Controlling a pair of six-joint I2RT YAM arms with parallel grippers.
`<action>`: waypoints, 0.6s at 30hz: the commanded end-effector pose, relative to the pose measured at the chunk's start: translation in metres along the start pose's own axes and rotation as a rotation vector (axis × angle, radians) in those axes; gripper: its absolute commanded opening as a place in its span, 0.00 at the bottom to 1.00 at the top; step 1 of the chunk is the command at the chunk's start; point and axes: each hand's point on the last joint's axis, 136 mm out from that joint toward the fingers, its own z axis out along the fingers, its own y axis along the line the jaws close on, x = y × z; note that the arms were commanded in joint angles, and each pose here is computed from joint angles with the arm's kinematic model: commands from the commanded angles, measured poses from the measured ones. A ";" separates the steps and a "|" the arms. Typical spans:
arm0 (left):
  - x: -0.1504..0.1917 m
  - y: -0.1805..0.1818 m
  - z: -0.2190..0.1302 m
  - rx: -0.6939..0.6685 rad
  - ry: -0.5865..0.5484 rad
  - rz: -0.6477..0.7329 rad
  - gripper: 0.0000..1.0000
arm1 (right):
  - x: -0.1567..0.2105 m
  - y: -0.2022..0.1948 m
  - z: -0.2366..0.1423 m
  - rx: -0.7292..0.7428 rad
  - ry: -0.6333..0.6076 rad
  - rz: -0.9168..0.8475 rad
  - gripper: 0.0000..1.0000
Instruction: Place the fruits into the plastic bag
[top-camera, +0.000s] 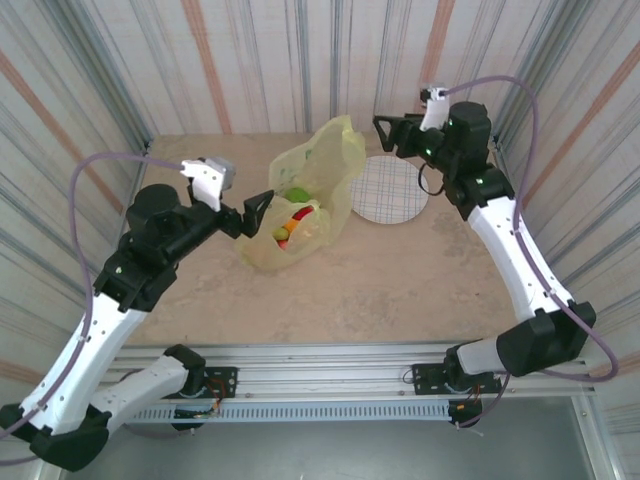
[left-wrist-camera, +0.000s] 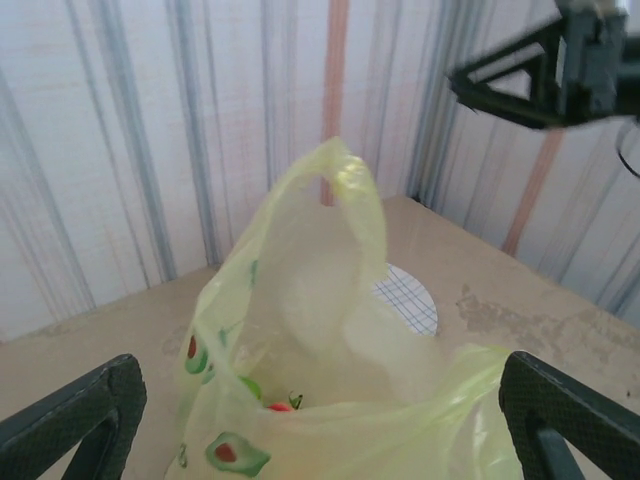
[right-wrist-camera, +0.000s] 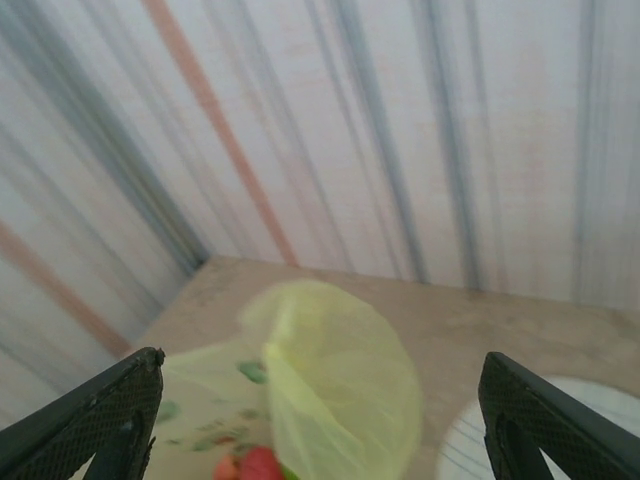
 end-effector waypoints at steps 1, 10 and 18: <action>0.021 0.024 -0.001 -0.100 0.013 -0.112 0.96 | 0.027 -0.047 -0.020 0.208 0.041 -0.045 0.85; 0.106 0.126 -0.002 -0.631 -0.006 -0.167 0.99 | 0.115 -0.156 -0.064 0.616 0.124 -0.015 0.99; 0.173 0.201 -0.021 -0.952 0.016 -0.174 0.99 | 0.174 -0.216 -0.092 0.834 0.148 -0.010 0.99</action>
